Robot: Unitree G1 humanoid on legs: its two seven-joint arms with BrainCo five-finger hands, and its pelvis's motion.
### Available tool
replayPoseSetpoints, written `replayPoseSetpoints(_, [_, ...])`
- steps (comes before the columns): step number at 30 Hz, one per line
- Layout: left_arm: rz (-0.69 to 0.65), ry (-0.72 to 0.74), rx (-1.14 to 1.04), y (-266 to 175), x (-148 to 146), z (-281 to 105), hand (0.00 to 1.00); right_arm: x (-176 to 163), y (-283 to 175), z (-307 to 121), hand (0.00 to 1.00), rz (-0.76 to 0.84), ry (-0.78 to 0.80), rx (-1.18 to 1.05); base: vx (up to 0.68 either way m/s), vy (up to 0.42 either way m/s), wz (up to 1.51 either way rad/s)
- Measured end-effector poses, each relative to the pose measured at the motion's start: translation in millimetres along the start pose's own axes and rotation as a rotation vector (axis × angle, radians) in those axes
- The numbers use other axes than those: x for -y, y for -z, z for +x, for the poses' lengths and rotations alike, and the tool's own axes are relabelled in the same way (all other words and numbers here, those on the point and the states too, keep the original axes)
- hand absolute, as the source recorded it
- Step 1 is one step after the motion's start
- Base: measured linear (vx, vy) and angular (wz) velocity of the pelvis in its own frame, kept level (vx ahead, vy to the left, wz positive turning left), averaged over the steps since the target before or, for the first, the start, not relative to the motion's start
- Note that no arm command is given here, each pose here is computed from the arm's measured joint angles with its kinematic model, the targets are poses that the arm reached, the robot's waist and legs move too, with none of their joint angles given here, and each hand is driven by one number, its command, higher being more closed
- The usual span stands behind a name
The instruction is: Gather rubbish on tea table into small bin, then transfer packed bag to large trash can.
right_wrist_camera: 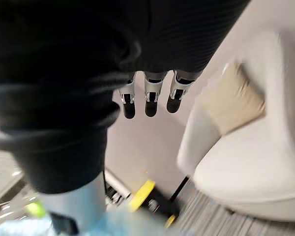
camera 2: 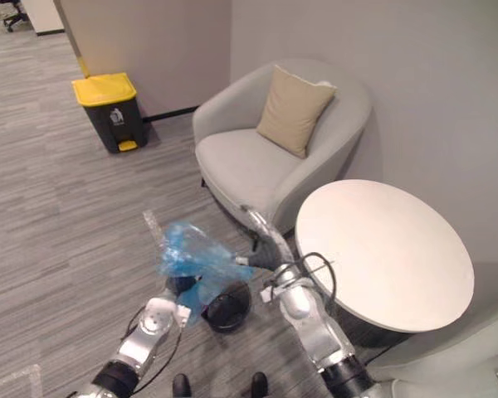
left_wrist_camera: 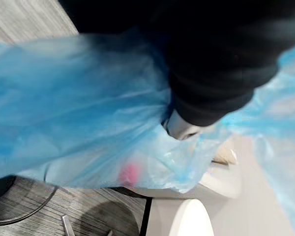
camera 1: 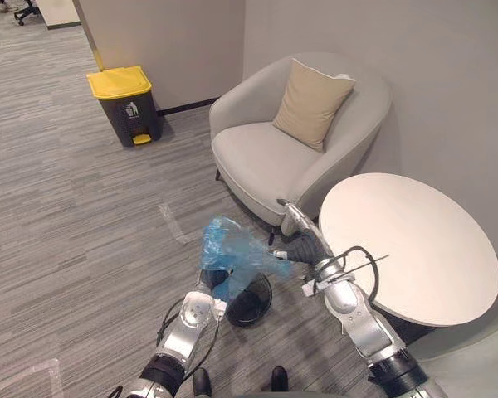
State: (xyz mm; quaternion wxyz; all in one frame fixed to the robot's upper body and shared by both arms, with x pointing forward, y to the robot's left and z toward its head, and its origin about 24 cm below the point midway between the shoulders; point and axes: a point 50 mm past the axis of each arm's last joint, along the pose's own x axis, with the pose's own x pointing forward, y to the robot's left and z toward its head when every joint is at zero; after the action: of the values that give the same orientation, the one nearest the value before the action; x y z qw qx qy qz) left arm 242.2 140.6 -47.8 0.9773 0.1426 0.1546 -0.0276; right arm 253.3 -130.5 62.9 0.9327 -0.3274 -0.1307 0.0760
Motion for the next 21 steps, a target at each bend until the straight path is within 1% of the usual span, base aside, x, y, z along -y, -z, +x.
replayPoseSetpoints(3, [-0.017,-0.030,-0.037,11,-6,-7,1.00,5,14,-13,0.00,0.034,0.069,-0.087,0.00,0.000,0.01])
replayPoseSetpoints(5, [-0.032,-0.060,-0.073,21,-13,-12,1.00,1,27,-22,0.00,0.072,0.105,-0.167,0.00,0.000,0.00])
replayPoseSetpoints(6, [-0.042,-0.083,-0.108,30,-18,-17,1.00,-6,43,-31,0.00,0.118,0.112,-0.263,0.00,0.000,0.00])
replayPoseSetpoints(7, [-0.048,-0.092,-0.123,34,-20,-19,1.00,-9,49,-35,0.00,0.142,0.112,-0.304,0.00,0.000,0.00])
replayPoseSetpoints(8, [-0.059,-0.103,-0.145,39,-22,-22,1.00,-14,57,-42,0.00,0.165,0.107,-0.356,0.00,0.000,0.00])
replayPoseSetpoints(9, [-0.068,-0.117,-0.189,50,-25,-26,1.00,-22,70,-52,0.00,0.221,0.104,-0.445,0.00,0.000,0.03])
replayPoseSetpoints(11, [-0.073,-0.133,-0.252,64,-28,-33,1.00,-31,84,-64,0.00,0.257,0.080,-0.532,0.00,0.001,0.06])
replayPoseSetpoints(15, [-0.081,-0.118,-0.393,94,-30,-48,1.00,-50,119,-97,0.00,0.335,0.032,-0.762,0.00,0.006,0.04])
replayPoseSetpoints(17, [-0.082,-0.117,-0.433,101,-30,-52,1.00,-56,127,-108,0.00,0.358,0.018,-0.835,0.00,0.000,0.00])
replayPoseSetpoints(18, [-0.089,-0.122,-0.478,110,-30,-58,1.00,-66,137,-121,0.00,0.389,-0.011,-0.925,0.03,0.005,0.02])
replayPoseSetpoints(20, [-0.097,-0.126,-0.513,118,-31,-63,1.00,-72,143,-133,0.00,0.413,-0.033,-0.993,0.03,0.003,0.00])
replayPoseSetpoints(21, [-0.099,-0.124,-0.546,124,-31,-68,1.00,-78,150,-148,0.00,0.435,-0.040,-1.076,0.04,0.001,-0.01])
